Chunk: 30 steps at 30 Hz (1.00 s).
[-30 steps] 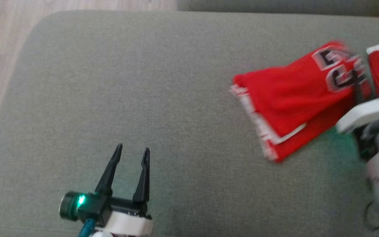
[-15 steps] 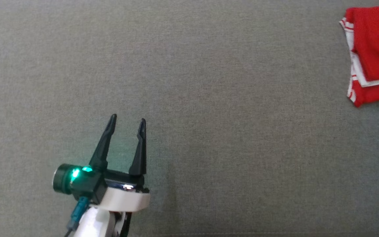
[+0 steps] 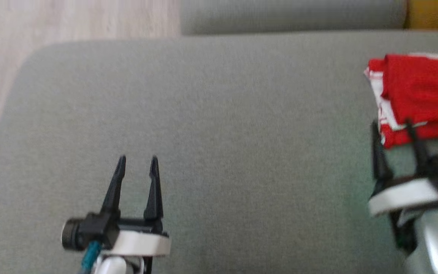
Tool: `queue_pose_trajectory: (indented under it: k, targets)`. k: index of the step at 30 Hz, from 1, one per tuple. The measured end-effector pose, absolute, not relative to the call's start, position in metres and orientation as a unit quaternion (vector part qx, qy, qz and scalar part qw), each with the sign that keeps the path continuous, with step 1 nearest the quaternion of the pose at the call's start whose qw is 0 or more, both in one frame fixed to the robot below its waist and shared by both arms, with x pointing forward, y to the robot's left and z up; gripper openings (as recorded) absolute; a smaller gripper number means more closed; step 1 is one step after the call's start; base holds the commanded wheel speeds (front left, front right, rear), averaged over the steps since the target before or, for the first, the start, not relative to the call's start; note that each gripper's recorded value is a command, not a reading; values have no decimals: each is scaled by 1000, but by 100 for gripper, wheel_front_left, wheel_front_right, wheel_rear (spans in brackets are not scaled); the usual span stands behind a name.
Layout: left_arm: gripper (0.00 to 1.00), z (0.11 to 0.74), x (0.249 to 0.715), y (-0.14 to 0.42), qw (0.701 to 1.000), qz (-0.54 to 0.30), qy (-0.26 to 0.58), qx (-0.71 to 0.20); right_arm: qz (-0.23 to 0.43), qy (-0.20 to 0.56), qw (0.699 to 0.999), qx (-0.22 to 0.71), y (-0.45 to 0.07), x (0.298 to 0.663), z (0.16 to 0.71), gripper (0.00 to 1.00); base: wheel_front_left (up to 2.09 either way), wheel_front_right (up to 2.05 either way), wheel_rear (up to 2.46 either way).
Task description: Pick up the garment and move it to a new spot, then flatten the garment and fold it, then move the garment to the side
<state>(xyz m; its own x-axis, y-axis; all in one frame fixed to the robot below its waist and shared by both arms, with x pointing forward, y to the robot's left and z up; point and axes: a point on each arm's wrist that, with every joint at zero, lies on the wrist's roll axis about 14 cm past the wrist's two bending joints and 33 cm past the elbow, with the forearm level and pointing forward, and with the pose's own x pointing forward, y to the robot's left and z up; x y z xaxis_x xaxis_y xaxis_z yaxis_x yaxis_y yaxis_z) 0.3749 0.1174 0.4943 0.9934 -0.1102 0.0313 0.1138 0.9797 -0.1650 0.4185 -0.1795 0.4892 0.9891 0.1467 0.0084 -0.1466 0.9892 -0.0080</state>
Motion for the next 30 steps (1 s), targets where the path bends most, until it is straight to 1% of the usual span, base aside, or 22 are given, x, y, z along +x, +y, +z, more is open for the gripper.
queue_pose_trajectory:
  k: [3, 9, 14, 19, 27, 28, 30]
  targets:
    - [100, 499, 355, 125, 996, -35, -18, -80, 95, -20, 995, 22, -154, 389, 498, 100, 0, 0, 0]
    - [100, 505, 328, 137, 997, -12, -33, -68, 105, -15, 994, 22, -140, 344, 492, 100, 0, 0, 0]
    - [100, 498, 314, 143, 997, 0, -25, -67, 103, -12, 995, 17, -140, 331, 489, 100, 0, 0, 0]
    - [100, 489, 309, 140, 999, -11, -13, -49, 95, -17, 995, 16, -143, 328, 492, 100, 0, 0, 0]
    - [100, 486, 308, 142, 999, -9, -9, -45, 83, -19, 996, 23, -148, 328, 493, 100, 0, 0, 0]
    - [0, 486, 308, 142, 999, -9, -9, -45, 83, -19, 996, 23, -148, 328, 492, 0, 0, 0, 0]
    - [0, 477, 306, 140, 999, -11, 6, -43, 82, -6, 996, 24, -148, 326, 484, 0, 0, 0, 0]
